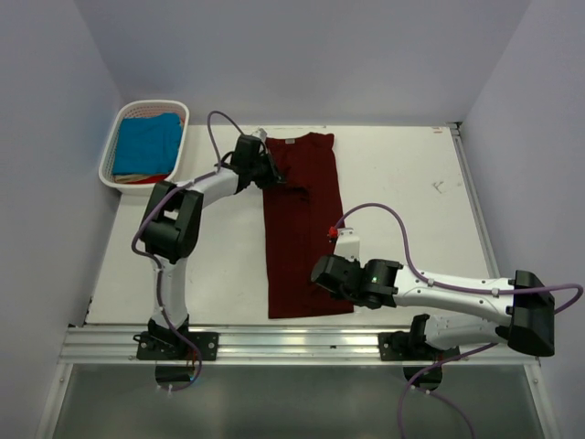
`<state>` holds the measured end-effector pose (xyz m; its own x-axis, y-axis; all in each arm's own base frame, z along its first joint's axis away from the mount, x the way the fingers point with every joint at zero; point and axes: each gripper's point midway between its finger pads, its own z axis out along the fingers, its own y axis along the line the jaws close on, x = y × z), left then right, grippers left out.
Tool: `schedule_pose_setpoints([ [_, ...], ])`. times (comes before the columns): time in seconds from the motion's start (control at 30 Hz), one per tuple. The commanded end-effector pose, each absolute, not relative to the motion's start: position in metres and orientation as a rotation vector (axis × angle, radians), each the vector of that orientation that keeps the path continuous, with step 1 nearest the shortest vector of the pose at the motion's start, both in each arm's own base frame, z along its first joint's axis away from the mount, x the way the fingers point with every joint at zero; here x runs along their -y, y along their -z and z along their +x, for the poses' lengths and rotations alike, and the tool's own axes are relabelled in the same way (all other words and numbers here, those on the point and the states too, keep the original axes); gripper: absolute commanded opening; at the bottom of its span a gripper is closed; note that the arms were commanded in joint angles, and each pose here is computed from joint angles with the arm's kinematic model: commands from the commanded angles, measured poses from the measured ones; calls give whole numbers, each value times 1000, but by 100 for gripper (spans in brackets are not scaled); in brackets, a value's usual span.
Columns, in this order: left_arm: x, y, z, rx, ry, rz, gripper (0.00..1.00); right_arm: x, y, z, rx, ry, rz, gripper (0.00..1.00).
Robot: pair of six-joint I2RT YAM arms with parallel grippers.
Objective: Fold and stack the t-shirts
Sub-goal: Rotate the tshirt 90 degrees
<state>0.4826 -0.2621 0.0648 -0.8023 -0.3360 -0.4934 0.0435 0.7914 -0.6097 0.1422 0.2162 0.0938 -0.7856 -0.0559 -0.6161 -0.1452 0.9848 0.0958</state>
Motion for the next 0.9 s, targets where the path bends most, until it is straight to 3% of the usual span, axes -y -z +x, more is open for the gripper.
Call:
schedule_pose_setpoints([
  [0.0,246,-94,483,-2329,725,-233,0,-212,-102,149,-2426,-178,-86,6],
  [0.47,236,-125,486,-2289,660,-221,0,-209,-103,150,-2417,-173,-79,6],
  [0.53,234,-117,483,-2323,635,-226,12,-210,-104,150,-2413,-174,-81,7],
  [0.57,233,-106,481,-2350,621,-230,35,-210,-105,151,-2412,-175,-83,7],
  [0.63,231,-92,478,-2386,608,-252,53,-211,-106,151,-2412,-174,-85,9],
  [0.67,231,-85,477,-2398,606,-261,67,-211,-105,151,-2413,-170,-88,10],
  [0.73,233,-86,483,-2346,632,-256,81,-211,-104,150,-2416,-171,-87,11],
  [0.87,229,-92,503,-2268,633,-255,81,-207,-103,149,-2422,-165,-82,11],
])
